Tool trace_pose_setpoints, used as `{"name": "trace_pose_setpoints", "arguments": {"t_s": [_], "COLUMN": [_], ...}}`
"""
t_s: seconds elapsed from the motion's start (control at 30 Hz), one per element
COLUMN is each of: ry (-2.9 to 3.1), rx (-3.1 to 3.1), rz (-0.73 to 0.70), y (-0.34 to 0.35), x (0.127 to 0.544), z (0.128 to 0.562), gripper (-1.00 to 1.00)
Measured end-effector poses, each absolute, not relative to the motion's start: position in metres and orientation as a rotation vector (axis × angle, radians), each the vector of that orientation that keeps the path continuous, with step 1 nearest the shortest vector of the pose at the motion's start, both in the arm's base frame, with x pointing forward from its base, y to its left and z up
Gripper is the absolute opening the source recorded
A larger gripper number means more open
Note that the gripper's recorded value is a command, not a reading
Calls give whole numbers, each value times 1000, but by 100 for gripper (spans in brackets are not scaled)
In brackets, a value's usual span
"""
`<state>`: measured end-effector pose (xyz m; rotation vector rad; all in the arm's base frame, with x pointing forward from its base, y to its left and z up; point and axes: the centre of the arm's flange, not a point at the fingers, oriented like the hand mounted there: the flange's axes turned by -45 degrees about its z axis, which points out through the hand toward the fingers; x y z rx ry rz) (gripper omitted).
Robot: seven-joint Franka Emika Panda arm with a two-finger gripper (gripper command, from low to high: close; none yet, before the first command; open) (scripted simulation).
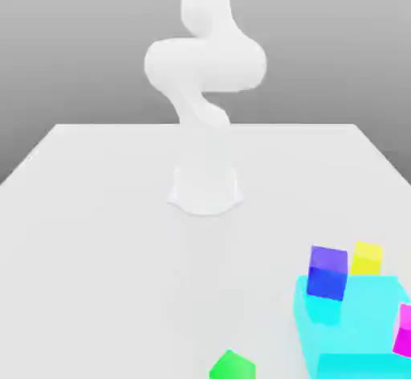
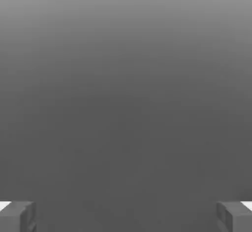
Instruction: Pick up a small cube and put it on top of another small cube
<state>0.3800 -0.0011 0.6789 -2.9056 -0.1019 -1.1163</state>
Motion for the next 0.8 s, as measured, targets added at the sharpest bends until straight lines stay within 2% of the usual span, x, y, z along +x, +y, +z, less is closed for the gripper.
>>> {"name": "trace_pose_setpoints", "arguments": {"t_s": [0.2, 0.4, 0.6, 0.8], "ry": [-388, -650, -909, -1164], "rx": [-2922, -2914, -2890, -2857], "rz": [-872, -648, -430, -211], "y": [6, 20, 36, 42], "x": [451, 498, 522, 524], "z": [589, 488, 382, 278], "gripper": [0, 0, 0, 0]}}
